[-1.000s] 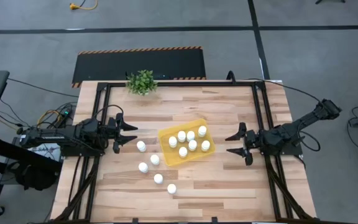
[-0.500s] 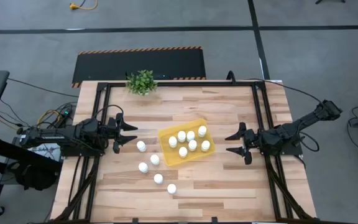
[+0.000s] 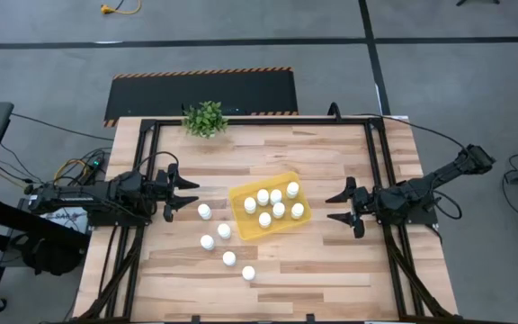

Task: Pick and place pill bottles into a basket
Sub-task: Put the white pill bottle into the yellow bin

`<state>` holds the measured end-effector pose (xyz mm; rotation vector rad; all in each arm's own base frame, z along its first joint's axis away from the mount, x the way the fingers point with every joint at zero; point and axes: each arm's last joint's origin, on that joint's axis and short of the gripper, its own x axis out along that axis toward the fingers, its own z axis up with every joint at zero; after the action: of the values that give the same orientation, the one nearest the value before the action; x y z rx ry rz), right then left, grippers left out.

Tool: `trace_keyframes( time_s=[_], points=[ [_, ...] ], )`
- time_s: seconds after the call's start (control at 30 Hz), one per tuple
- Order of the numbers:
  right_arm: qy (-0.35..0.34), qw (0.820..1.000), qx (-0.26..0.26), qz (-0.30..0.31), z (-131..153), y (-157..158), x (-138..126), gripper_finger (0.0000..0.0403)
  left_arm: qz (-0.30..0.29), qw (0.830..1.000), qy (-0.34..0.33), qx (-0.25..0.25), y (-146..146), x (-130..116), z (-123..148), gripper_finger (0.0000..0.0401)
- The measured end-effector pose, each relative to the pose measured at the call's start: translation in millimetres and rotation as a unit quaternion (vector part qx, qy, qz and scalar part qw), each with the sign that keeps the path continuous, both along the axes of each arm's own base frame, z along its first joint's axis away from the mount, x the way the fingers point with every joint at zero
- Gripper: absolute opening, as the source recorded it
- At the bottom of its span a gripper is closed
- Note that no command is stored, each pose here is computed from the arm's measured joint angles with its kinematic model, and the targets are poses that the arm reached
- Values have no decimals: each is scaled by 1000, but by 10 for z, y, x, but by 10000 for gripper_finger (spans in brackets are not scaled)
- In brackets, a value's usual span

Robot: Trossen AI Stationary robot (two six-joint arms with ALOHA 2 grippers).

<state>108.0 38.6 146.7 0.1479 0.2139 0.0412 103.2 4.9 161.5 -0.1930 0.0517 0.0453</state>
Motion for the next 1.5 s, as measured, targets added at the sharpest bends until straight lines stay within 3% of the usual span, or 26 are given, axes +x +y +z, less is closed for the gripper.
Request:
trace_keyframes(
  time_s=[0.7,0.83,1.07,1.2,1.3,1.4,1.5],
  points=[
    [0,1000,0,0,-3,0,0,230,0,1000,0,0,1,0,0,194],
    [0,1000,0,0,-3,0,0,230,39,999,-4,17,23,-1,10,194],
    [0,1000,0,0,-3,0,0,230,45,999,-5,8,26,-2,12,194],
    [0,1000,0,0,-3,0,0,230,63,996,-19,-60,36,-4,32,194],
    [0,1000,0,0,-3,0,0,230,18,998,-8,-57,8,-13,96,194],
    [0,1000,0,0,-3,0,0,230,-49,998,-3,-38,-37,-52,298,194],
    [0,1000,0,0,-2,0,0,230,-70,997,21,-23,-62,-103,561,194]
  ],
)
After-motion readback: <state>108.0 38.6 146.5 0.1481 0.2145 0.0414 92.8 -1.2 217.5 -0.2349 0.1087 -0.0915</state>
